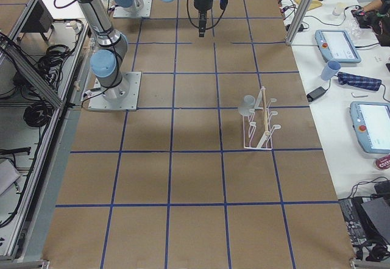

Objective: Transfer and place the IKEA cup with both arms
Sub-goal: 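Move the right gripper toward the white cup on the wire rack, then lower the right gripper around the white cup and close on it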

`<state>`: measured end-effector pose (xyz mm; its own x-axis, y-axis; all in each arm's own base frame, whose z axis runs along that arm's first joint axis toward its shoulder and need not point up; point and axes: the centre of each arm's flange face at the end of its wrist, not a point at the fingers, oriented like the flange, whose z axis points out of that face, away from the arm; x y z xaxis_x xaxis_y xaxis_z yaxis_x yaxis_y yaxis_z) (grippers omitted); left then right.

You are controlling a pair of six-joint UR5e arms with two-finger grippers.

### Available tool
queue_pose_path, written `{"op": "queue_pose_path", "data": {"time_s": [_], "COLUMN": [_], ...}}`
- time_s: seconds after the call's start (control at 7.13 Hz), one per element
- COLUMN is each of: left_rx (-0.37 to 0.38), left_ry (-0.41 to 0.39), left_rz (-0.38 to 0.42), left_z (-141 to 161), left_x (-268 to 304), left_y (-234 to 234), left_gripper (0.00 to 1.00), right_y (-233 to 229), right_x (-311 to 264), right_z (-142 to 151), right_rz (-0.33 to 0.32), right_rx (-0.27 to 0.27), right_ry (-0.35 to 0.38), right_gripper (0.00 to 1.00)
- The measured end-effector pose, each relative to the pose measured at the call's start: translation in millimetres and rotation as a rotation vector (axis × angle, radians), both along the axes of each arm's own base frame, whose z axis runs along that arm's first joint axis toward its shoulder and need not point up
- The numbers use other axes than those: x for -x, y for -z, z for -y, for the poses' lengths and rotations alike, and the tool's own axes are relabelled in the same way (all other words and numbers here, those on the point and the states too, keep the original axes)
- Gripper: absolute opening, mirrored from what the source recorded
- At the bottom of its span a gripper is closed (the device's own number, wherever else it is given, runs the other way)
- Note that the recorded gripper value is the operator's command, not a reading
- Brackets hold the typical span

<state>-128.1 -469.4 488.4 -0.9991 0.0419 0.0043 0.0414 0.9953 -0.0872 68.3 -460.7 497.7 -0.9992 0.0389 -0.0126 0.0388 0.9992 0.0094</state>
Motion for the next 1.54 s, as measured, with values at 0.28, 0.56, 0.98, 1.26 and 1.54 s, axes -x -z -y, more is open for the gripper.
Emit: {"op": "queue_pose_path", "data": {"time_s": [0.28,0.56,0.98,1.26,1.54], "left_rx": [0.001,0.001,0.0,0.001,0.001], "left_ry": [-0.001,-0.004,-0.023,-0.025,-0.025], "left_rz": [-0.001,-0.001,-0.004,-0.004,-0.004], "left_z": [0.2,0.7,3.0,2.9,2.8], "left_x": [-0.3,-2.0,-11.4,-12.2,-12.3], "left_y": [-0.4,-0.5,0.2,-0.2,-0.4], "left_gripper": [1.0,1.0,1.0,1.0,1.0], "right_y": [-1.4,-1.0,6.6,20.1,45.0], "right_x": [-1.0,-21.2,-18.6,32.8,93.5], "right_z": [-2.6,-6.8,4.8,35.8,72.2], "right_rz": [0.014,0.056,0.018,-0.032,-0.051], "right_rx": [0.001,-0.001,-0.004,0.01,0.029], "right_ry": [-0.007,-0.025,-0.085,-0.143,-0.22], "right_gripper": [1.0,1.0,1.0,1.0,1.0]}}
